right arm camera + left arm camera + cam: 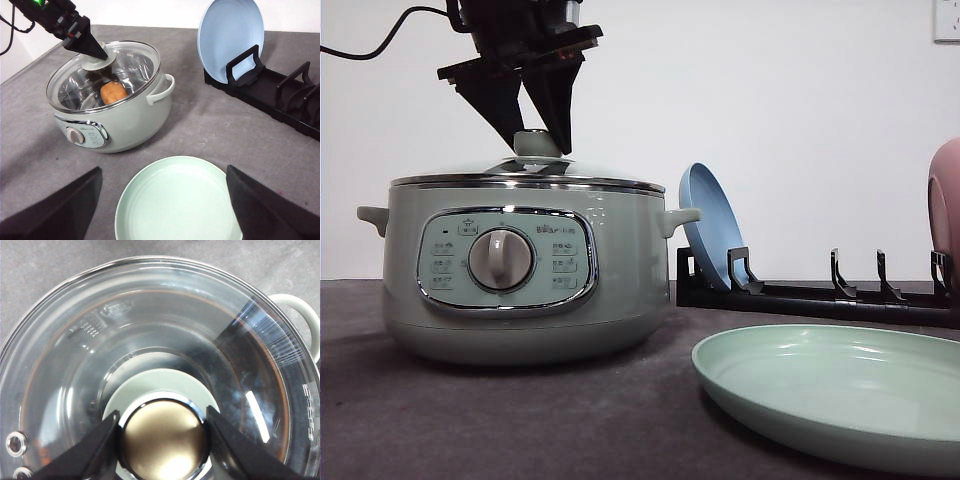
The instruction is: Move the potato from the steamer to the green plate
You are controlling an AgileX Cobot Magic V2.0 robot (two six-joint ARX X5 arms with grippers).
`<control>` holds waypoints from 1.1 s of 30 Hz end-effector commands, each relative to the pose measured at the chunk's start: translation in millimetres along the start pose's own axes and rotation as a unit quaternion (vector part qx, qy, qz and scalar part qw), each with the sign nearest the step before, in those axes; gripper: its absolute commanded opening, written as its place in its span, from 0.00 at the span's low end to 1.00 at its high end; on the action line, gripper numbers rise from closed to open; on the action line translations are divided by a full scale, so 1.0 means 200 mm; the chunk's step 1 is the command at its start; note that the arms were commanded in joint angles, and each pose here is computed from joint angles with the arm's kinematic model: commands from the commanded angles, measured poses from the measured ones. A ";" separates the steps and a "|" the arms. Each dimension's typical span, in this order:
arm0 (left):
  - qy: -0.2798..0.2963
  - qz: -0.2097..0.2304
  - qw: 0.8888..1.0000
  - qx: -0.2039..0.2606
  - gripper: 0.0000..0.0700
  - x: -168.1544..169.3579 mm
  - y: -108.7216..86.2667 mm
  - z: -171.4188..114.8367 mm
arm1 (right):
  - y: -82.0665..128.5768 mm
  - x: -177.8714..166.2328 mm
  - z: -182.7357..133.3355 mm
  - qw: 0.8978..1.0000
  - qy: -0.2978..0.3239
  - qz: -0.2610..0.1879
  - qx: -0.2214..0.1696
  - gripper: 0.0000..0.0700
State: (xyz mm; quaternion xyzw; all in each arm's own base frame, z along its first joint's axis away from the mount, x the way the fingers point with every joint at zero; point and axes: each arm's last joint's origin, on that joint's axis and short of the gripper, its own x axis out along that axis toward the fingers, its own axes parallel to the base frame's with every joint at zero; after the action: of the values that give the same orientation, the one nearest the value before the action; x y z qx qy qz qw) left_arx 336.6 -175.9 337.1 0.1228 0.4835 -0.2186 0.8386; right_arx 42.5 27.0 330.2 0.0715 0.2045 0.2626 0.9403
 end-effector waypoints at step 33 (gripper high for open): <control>-0.101 0.047 0.993 -0.026 0.00 -0.54 0.11 0.14 | 0.00 0.00 0.00 1.000 0.007 -0.002 0.005 0.71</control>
State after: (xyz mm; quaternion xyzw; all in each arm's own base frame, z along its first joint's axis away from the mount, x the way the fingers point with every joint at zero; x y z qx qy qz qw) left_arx 324.6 -146.6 427.7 0.1055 0.4326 -0.1811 0.8769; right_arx 41.8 26.5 328.2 0.0686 0.2149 0.2603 0.9388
